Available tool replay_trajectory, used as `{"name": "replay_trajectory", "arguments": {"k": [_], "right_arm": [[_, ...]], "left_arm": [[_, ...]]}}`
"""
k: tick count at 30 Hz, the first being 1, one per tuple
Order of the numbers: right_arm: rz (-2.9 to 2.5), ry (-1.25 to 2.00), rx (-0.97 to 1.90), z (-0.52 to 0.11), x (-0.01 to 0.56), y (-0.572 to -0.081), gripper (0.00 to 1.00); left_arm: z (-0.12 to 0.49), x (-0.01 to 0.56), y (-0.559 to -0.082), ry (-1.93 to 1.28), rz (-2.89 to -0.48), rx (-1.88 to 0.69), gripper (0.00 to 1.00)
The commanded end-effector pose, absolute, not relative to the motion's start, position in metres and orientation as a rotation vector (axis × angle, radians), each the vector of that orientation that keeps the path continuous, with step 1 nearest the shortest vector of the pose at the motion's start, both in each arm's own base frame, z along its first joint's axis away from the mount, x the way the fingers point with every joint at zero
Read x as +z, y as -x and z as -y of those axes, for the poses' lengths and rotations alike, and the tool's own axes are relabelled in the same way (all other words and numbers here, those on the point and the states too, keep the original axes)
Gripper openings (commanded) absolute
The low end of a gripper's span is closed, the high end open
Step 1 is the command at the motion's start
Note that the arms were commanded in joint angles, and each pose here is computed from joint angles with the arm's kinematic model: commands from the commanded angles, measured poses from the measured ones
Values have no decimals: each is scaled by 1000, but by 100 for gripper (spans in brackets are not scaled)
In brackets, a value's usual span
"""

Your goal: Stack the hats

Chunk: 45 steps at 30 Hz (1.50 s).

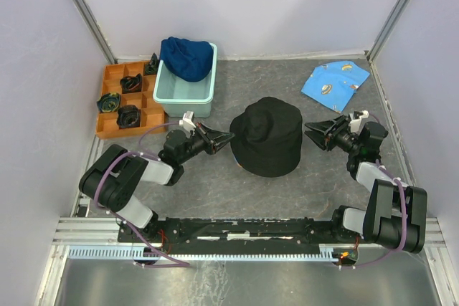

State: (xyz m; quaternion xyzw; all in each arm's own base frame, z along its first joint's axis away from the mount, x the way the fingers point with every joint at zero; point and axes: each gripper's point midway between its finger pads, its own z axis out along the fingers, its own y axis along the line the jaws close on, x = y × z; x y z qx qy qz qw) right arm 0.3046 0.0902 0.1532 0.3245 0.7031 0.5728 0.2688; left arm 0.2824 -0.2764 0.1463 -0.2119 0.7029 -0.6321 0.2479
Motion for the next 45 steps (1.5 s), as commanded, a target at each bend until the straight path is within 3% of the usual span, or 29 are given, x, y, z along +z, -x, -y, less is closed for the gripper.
{"name": "replay_trajectory", "arguments": {"k": [1, 19, 29, 33, 37, 38, 45], "right_arm": [[-1859, -787, 1564, -90, 165, -301, 51], [-1983, -785, 1508, -96, 139, -283, 53], [-1969, -726, 1548, -115, 154, -288, 53], [-1979, -724, 1550, -118, 152, -286, 40], [-2002, -736, 1534, -118, 145, -283, 4], [-2004, -740, 1532, -117, 143, -282, 0], [-2090, -740, 1445, -115, 128, -275, 0]], "left_arm": [[279, 165, -280, 540, -1853, -1784, 3], [288, 170, -291, 514, -1839, -1814, 3], [289, 164, -291, 521, -1856, -1808, 3], [289, 162, -292, 528, -1863, -1801, 3], [288, 158, -292, 538, -1879, -1788, 3], [288, 156, -292, 544, -1886, -1784, 3], [284, 134, -286, 587, -1957, -1739, 3]]}}
